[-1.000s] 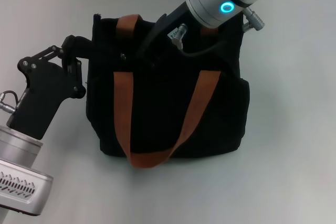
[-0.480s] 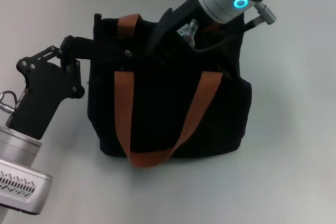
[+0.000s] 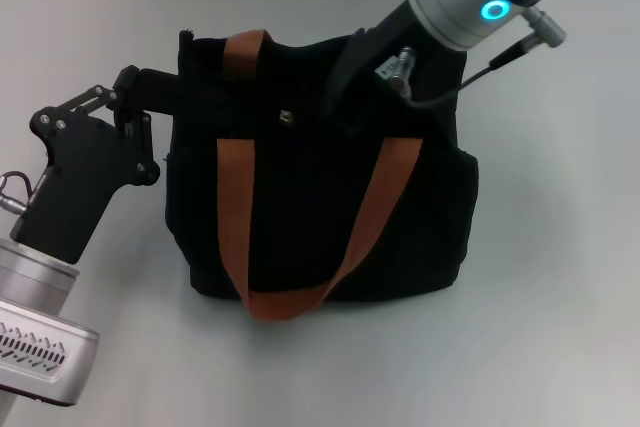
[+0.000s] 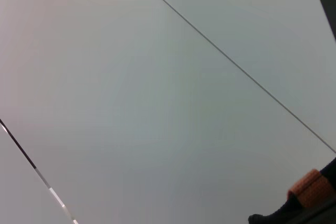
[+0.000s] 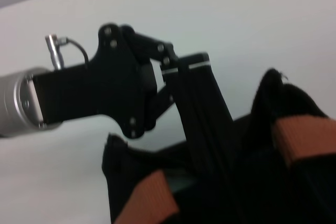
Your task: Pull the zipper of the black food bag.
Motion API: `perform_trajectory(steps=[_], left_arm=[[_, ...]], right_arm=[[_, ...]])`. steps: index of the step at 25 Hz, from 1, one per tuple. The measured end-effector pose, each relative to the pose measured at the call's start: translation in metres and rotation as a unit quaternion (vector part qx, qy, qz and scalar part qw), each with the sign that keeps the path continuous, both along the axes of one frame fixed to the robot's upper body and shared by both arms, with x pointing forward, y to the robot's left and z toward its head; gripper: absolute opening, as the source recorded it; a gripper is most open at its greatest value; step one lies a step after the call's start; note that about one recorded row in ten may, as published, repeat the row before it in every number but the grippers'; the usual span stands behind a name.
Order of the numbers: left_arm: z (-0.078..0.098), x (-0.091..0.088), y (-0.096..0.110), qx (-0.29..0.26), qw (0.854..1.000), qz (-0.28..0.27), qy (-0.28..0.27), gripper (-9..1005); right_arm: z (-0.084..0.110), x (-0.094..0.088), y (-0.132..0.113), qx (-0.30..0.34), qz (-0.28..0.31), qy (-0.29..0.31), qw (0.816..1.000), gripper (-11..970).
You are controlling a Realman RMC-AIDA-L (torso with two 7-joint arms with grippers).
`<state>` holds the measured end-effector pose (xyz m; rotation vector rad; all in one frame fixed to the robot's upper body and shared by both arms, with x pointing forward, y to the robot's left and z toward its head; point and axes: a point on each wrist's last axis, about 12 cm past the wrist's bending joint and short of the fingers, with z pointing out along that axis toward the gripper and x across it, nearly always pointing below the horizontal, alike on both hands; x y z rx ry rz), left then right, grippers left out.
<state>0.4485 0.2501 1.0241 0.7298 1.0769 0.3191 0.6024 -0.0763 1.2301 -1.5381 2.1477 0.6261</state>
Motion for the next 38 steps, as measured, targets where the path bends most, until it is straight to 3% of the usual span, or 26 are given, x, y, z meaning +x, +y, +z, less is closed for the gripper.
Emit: perform_trajectory(steps=[10,26,34,38], left_arm=[[-0.001,-0.001,0.001,-0.002,1.000,0.002,0.002,64],[-0.001,0.002,0.002,-0.003,1.000,0.010,0.007,65],[0.002,-0.003,0.000,-0.022,1.000,-0.001,-0.005,65],[0.013,-0.010,0.001,-0.095,0.995,-0.002,-0.032,66]], right_arm=[[0.009,-0.010,-0.030,-0.050,-0.036,0.006,0.998,70],[0.013,-0.019,-0.095,-0.067,-0.129,0.010,0.989,66],[0.013,-0.026,-0.109,0.006,-0.136,0.015,0.991,29],[0.014,-0.035,-0.120,0.087,-0.122,-0.019,0.989,100]])
